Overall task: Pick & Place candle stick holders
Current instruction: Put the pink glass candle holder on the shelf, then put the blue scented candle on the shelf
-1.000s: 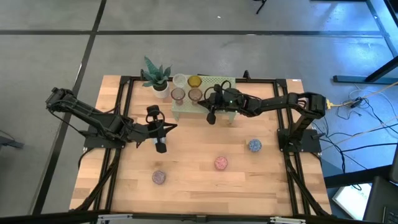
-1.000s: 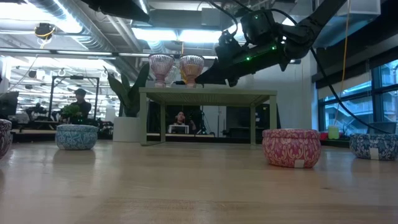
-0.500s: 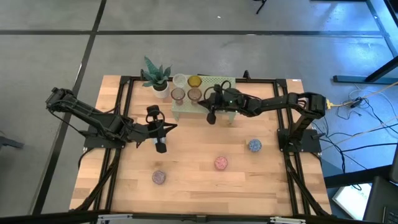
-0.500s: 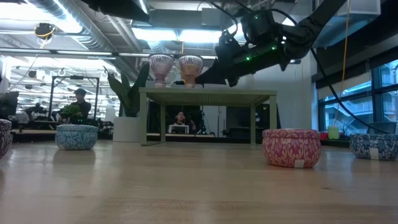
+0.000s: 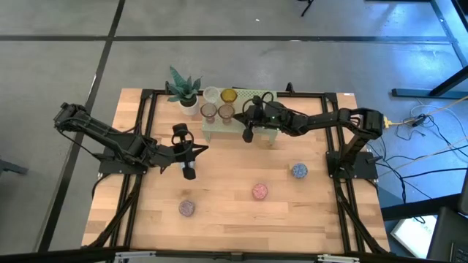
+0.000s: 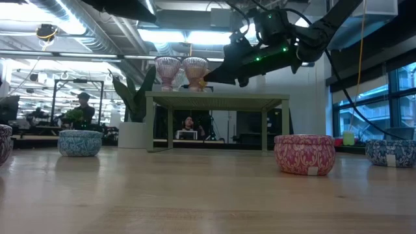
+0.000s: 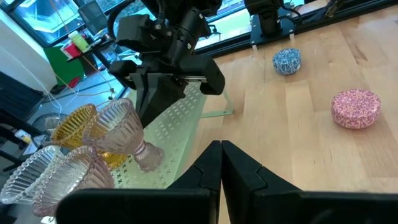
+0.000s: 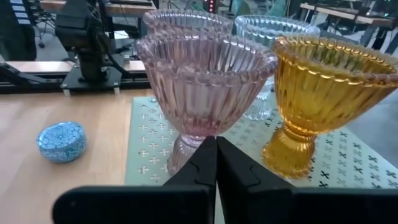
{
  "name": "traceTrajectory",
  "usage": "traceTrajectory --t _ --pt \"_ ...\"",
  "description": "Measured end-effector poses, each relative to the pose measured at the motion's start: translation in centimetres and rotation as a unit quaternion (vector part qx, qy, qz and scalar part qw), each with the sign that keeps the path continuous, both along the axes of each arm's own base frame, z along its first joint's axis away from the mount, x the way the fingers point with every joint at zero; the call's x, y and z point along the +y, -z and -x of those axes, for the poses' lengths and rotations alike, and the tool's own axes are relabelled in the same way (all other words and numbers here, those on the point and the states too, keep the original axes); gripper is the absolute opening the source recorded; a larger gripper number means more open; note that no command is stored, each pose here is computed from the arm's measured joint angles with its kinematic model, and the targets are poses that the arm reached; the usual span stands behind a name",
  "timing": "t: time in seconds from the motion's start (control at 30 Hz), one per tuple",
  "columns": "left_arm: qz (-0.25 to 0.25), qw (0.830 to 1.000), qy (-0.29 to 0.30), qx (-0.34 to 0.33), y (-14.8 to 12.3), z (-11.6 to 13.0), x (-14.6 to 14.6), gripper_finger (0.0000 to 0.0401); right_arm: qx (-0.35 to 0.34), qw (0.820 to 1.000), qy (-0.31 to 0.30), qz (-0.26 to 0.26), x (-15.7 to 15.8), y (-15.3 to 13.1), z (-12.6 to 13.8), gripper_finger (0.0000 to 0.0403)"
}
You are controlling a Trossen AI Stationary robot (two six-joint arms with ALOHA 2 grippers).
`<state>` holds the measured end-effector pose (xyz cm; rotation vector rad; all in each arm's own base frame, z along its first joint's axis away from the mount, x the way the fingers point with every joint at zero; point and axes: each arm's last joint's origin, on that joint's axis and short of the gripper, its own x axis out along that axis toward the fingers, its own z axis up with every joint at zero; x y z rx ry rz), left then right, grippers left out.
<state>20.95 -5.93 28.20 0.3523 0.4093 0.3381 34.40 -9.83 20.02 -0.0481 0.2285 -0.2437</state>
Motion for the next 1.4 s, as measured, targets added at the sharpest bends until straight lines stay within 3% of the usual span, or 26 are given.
traceTrajectory --t 0.37,0.53,0.77,1.0,1.13,1.4 --pt "0.004 1.0 -0.002 -0.002 0.0 0.0 0.0 0.0004 0.018 1.0 0.0 -0.003 0.0 0.1 0.2 0.0006" --pt "0.017 1.0 0.002 -0.002 0.1 0.0 0.0 0.0004 0.073 0.997 -0.006 -0.019 0.8 -0.6 1.4 0.0006" --pt "0.059 0.998 0.03 -0.004 0.1 0.0 -0.3 0.0004 0.074 0.995 -0.06 0.01 4.5 -5.1 3.8 0.0006" --pt "0.072 0.997 0.024 -0.006 0.2 0.0 -0.3 0.0004 0.017 0.992 -0.122 0.027 8.4 -9.5 6.8 0.001" --pt "0.072 0.997 0.023 -0.006 0.2 0.0 -0.2 0.0004 0.008 0.988 -0.145 0.051 9.5 -10.5 7.7 0.0037" --pt "0.084 0.996 0.018 -0.011 0.2 0.0 -0.2 0.0004 0.031 0.99 -0.135 0.025 9.4 -10.1 8.0 0.0134"
